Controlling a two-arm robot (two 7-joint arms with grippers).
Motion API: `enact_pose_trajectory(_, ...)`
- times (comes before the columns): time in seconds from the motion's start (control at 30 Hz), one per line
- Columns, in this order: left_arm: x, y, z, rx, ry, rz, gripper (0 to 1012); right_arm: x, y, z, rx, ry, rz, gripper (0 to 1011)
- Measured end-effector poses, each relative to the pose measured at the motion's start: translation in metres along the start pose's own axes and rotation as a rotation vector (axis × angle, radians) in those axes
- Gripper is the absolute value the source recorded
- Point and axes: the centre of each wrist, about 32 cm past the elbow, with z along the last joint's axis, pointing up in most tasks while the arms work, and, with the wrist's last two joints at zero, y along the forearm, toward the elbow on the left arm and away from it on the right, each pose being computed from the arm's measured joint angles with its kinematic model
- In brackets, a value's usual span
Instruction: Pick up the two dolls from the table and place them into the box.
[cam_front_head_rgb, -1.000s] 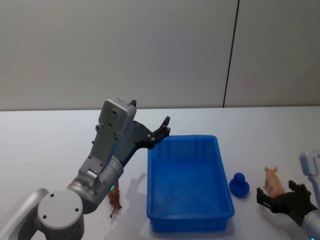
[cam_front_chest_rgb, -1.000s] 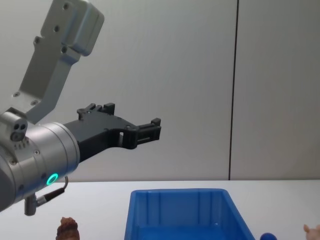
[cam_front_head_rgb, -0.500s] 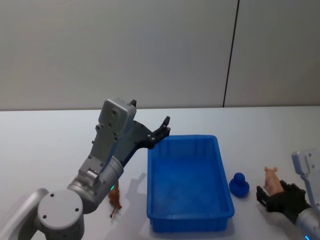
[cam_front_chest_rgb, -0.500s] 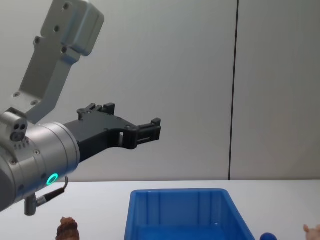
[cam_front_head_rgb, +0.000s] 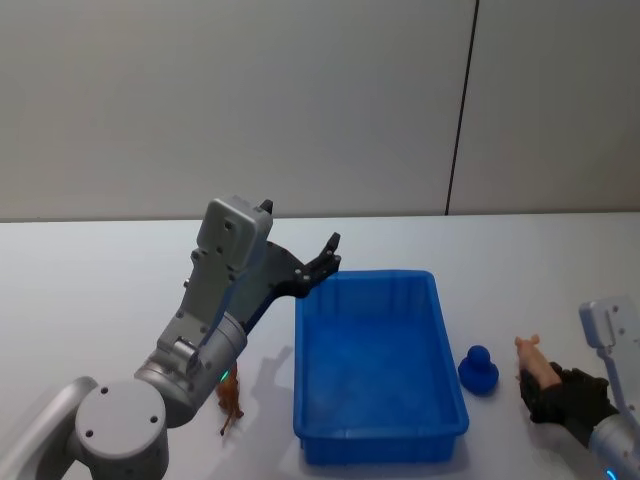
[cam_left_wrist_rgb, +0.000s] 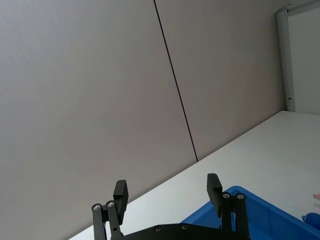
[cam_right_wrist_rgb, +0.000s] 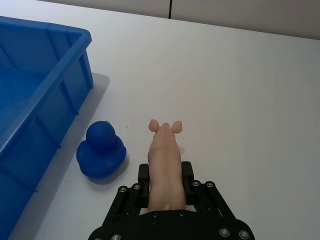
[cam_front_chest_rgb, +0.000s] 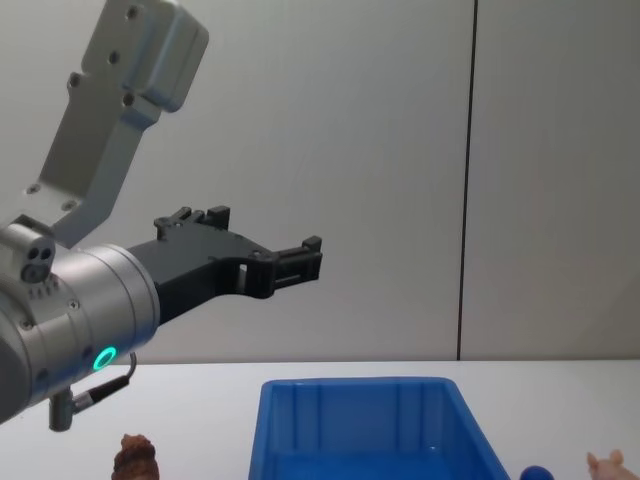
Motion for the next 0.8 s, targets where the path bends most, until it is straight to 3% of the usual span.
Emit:
enact_pose_trajectory(0.33,0.0000,0.0000,0.0000,0.000,0.000,0.000,1001,0.000,-0.001,0.003,0.037,-0.018,0.006,367)
enact_pose_trajectory(0.8,0.0000,0.0000,0.0000,0.000,0.000,0.000,1001,-0.003,-0.008,0.026,0.207,-0.094,0.073,367)
